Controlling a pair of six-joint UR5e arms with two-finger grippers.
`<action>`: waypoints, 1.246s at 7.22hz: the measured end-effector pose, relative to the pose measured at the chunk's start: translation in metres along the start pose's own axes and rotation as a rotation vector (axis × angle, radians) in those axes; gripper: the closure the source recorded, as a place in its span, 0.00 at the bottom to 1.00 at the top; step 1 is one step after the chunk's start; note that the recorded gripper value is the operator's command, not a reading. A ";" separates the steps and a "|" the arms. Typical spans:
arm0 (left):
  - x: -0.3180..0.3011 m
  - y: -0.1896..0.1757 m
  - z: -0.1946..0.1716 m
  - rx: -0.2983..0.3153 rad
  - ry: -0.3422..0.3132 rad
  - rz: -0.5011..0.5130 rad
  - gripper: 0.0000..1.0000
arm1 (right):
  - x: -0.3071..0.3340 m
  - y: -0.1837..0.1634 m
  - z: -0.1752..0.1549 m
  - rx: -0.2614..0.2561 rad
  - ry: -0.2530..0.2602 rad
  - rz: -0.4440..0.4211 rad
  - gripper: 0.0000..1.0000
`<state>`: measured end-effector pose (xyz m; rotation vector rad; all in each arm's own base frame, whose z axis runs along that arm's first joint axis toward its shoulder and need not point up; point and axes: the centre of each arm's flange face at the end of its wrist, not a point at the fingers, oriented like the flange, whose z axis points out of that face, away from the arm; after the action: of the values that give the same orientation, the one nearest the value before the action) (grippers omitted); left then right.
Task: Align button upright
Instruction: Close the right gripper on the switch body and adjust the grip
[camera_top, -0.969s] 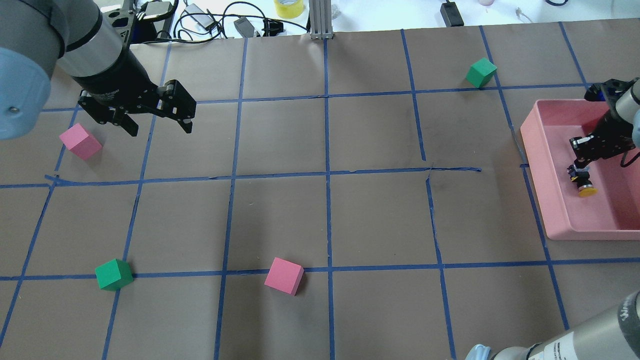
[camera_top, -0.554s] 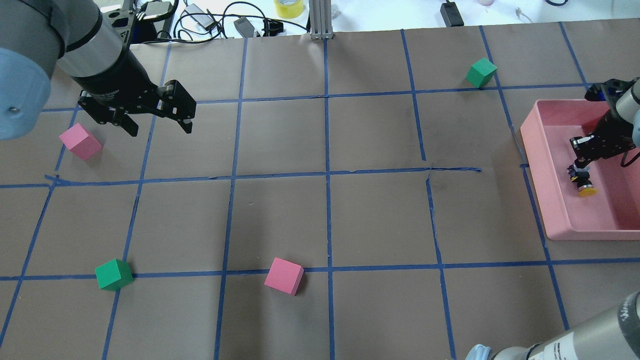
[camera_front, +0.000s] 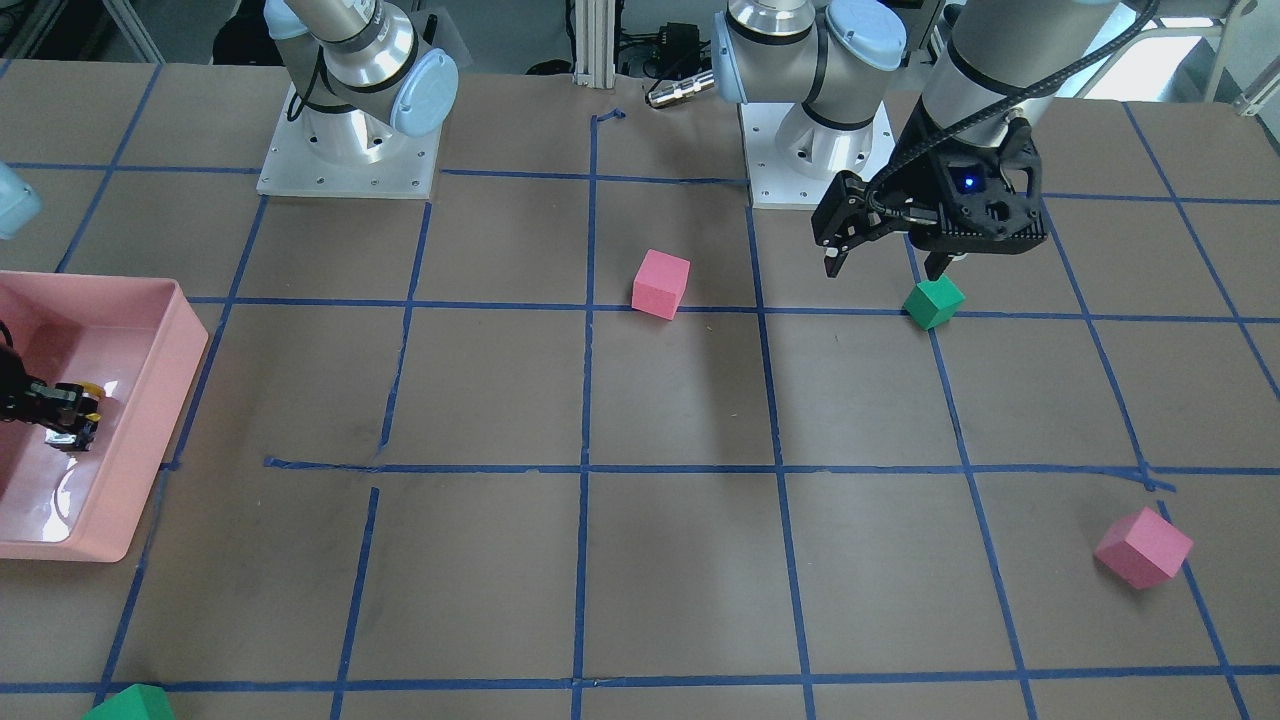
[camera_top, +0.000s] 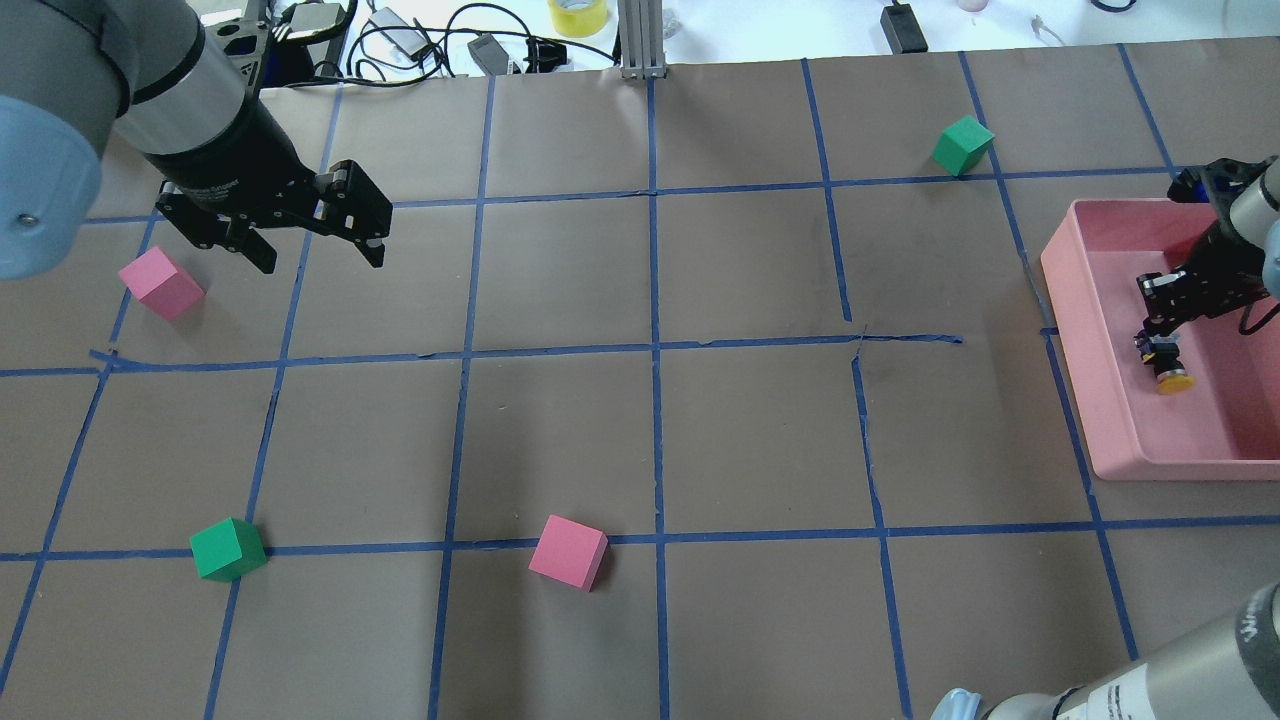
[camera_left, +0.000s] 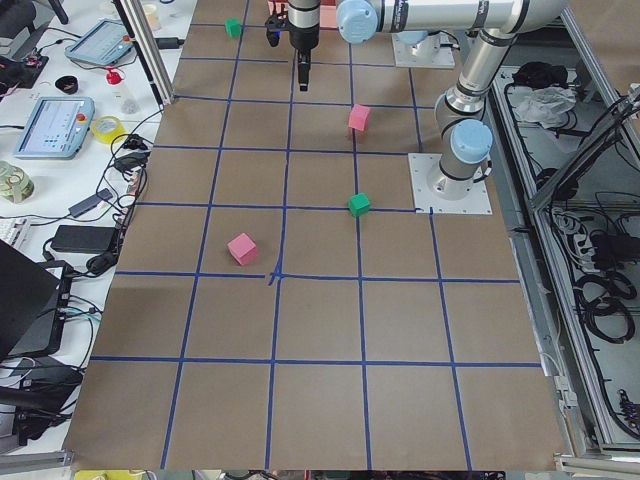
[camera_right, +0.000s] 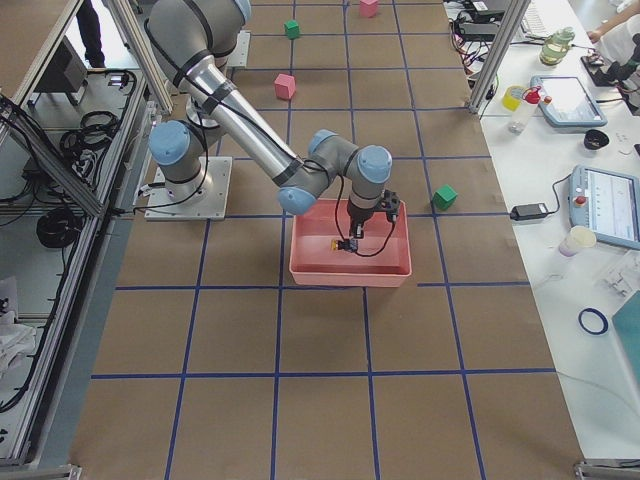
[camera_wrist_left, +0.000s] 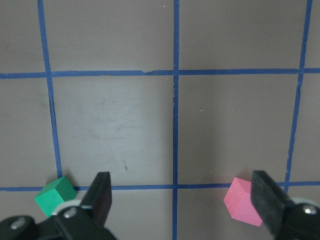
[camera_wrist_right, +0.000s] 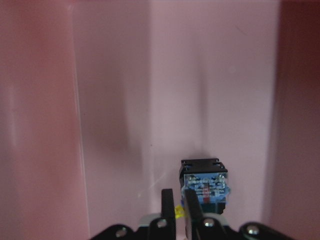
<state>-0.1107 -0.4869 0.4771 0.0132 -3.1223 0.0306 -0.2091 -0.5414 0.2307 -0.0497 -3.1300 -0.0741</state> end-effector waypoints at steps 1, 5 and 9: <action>0.000 0.000 0.000 0.000 0.000 0.000 0.00 | 0.001 -0.003 -0.003 0.022 0.009 0.001 0.53; 0.000 0.000 -0.001 0.001 0.000 0.000 0.00 | 0.003 -0.007 -0.001 0.067 0.031 0.003 0.31; 0.000 0.001 0.000 0.000 -0.001 0.000 0.00 | 0.003 -0.007 0.001 0.071 0.035 0.003 0.00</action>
<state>-0.1107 -0.4863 0.4773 0.0133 -3.1229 0.0305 -0.2127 -0.5483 0.2289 -0.0514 -3.0946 0.0363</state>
